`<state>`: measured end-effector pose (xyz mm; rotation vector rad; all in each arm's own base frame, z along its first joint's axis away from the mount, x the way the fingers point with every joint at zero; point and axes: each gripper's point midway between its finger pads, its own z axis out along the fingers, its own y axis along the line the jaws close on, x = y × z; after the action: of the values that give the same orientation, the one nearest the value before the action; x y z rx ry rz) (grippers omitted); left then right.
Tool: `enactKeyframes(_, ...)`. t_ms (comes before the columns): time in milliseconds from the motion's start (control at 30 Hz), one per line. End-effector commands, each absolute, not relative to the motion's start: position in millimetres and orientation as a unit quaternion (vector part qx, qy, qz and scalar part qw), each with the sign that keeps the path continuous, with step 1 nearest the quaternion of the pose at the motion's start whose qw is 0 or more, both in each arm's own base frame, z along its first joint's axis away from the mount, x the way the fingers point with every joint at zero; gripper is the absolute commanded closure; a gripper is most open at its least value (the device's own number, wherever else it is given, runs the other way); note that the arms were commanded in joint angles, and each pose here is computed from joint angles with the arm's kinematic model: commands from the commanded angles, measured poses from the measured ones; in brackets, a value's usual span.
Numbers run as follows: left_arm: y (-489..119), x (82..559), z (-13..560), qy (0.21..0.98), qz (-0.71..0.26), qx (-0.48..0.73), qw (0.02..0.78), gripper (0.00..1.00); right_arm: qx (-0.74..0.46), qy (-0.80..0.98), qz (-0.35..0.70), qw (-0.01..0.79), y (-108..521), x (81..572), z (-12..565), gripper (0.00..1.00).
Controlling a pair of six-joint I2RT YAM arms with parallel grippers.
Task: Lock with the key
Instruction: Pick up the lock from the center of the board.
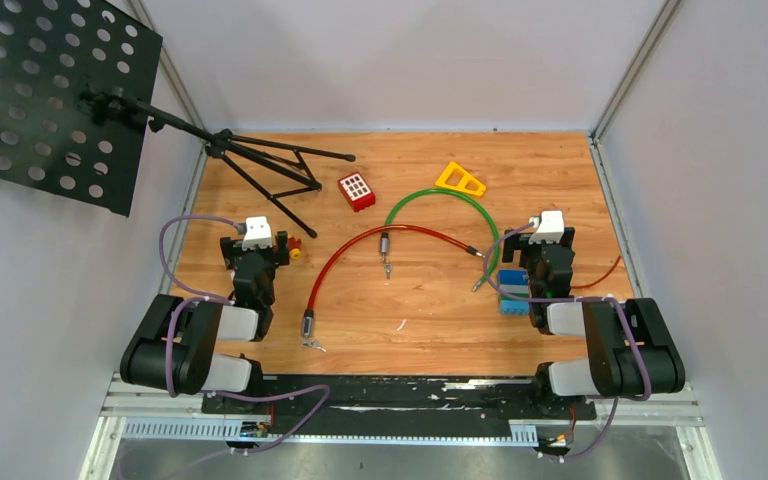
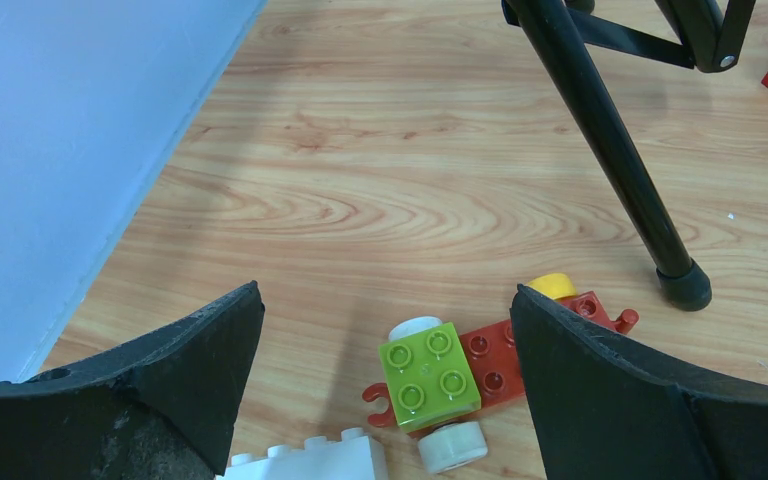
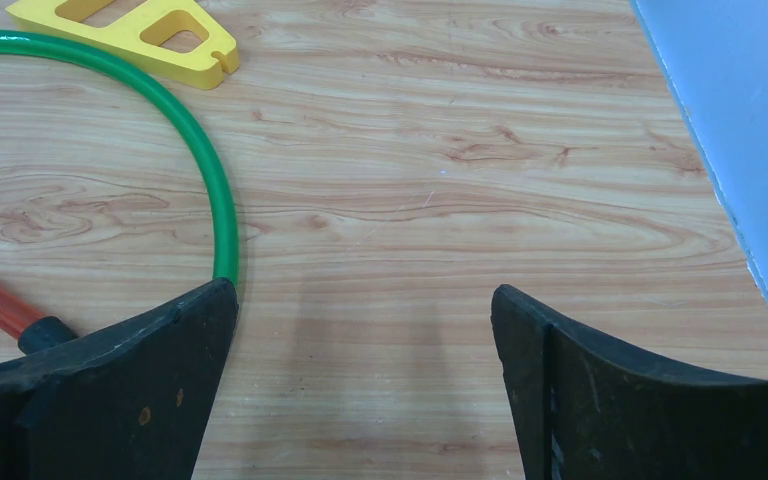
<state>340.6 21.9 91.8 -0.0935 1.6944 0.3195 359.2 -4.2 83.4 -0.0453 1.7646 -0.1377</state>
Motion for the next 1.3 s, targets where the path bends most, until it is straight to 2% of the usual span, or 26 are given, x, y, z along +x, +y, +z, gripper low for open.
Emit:
enactKeyframes(0,23.9,347.3,106.9,0.727,0.139,-0.057,0.670,0.00,-0.017,0.754,-0.057,0.654,-3.4,367.9,99.2,0.00)
enactKeyframes(200,23.9,347.6,106.8,0.728,0.139,-0.056,0.669,0.00,0.029,0.754,-0.079,0.651,-18.7,366.4,98.9,0.00)
enactKeyframes(900,30.2,345.4,107.3,0.725,0.149,-0.075,0.668,0.00,0.047,0.751,-0.086,0.653,-24.1,364.0,99.5,0.00)
enactKeyframes(1000,29.6,333.7,120.4,0.703,0.138,-0.077,0.694,0.00,0.072,0.735,-0.104,0.666,-33.7,364.3,115.2,0.00)
enactKeyframes(1067,40.8,320.3,134.9,0.683,0.173,-0.116,0.700,0.00,0.087,0.760,-0.109,0.635,-37.0,366.4,126.1,0.00)
enactKeyframes(1267,41.2,309.6,170.2,0.728,0.158,-0.179,0.642,0.00,0.177,0.789,-0.050,0.586,-29.2,359.2,175.5,0.00)
